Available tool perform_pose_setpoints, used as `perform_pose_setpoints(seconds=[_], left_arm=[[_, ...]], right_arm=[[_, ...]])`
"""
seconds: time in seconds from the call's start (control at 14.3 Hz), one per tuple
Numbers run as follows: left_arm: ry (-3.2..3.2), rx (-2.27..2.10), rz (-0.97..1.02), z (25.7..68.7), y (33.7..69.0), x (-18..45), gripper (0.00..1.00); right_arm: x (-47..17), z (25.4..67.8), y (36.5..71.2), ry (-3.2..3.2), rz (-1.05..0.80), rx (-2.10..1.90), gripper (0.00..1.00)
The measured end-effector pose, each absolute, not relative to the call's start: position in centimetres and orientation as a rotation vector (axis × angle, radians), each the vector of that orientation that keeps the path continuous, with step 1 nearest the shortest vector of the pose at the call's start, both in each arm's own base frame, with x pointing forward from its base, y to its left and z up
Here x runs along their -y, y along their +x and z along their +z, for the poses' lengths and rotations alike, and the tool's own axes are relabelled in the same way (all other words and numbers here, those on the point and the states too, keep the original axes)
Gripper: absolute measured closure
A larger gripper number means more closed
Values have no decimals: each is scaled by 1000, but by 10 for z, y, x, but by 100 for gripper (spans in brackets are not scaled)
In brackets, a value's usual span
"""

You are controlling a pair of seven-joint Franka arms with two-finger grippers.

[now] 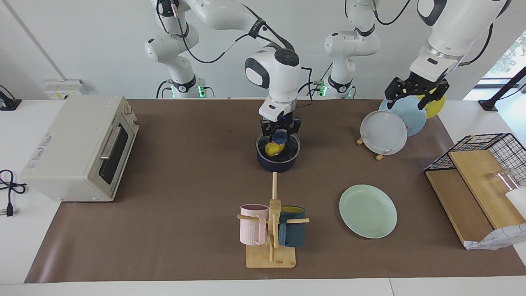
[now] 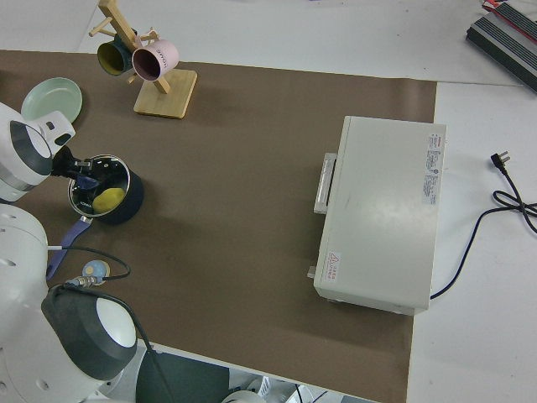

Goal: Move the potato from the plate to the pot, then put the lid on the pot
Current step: 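Carry the glass lid over the saucepan with the right gripper, then lower the lid onto the saucepan and open the right gripper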

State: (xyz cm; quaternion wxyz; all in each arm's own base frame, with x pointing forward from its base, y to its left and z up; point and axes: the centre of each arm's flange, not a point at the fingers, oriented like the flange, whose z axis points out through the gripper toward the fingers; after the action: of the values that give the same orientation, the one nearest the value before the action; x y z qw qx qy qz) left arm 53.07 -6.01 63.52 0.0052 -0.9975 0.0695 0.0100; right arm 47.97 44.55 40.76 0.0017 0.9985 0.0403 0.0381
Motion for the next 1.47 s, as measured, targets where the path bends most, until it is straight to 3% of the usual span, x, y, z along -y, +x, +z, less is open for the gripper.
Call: perform_pose_setpoints(seconds=[0.21,0.42,0.49,0.7,0.98,1.26,1.47], left_arm=[[-3124,-216,28,636,530,60,0],[-3124,-210,27,637,530,58,0],[-3124,-210,26,637,530,58,0],[-3124,-209,10,643,527,57,0],[-3124,-206,-7,650,520,56,0],[-3124,-206,3,647,519,56,0],[-3123,-206,5,647,519,56,0]], right_arm=[[-445,407,480,3133,119,-126,33],[-439,415,489,3131,127,-99,3],[-432,427,498,3126,122,-71,0],[-386,489,537,3118,124,-10,0],[-246,564,578,3103,78,-102,0],[-104,603,570,3096,7,-131,0],[-49,614,545,3094,-79,-66,0]])
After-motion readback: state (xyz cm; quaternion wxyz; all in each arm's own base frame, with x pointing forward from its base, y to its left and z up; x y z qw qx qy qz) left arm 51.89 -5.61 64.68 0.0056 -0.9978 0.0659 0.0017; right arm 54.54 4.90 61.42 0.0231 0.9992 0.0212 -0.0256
